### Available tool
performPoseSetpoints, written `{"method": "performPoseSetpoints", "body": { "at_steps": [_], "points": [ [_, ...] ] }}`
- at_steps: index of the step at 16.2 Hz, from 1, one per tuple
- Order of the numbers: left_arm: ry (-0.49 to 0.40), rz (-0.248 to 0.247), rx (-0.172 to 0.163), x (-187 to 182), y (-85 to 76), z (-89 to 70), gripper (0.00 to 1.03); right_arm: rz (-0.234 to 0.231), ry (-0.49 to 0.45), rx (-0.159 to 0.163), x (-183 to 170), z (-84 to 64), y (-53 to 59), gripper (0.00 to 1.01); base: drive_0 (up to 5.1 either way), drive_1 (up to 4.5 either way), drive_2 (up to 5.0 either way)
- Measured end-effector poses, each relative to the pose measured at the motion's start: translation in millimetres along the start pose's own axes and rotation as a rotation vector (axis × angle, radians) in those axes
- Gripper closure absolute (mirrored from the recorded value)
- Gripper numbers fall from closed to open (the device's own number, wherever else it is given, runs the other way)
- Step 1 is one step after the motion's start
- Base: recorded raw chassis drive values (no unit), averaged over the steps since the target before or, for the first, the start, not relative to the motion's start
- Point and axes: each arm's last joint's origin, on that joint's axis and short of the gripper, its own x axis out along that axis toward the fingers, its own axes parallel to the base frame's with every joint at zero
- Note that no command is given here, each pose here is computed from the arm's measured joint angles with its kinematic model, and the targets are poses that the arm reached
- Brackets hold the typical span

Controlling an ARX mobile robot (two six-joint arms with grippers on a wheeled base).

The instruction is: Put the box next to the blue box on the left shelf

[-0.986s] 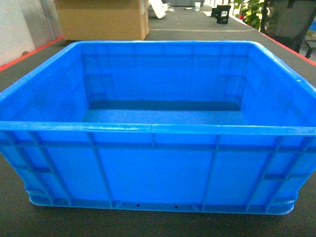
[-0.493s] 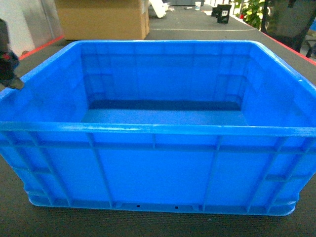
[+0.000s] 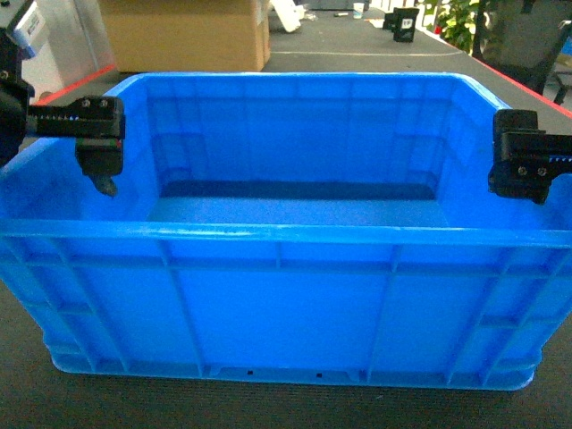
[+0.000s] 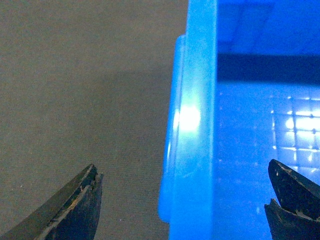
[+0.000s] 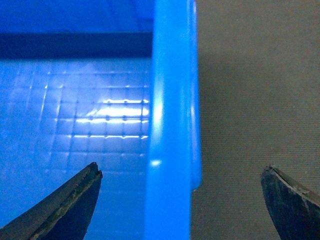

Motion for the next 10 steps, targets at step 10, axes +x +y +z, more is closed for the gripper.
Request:
{"method": "performPoseSetpoints", "body": {
  "at_steps": [10],
  "points": [
    [0.100,0.010,-0.013,3.4,4.6,-6.8,0.24,-0.003,0.048,-0.013,-2.8,-8.4,2.0,0.43,0.0,0.00,0.0]
  ]
}}
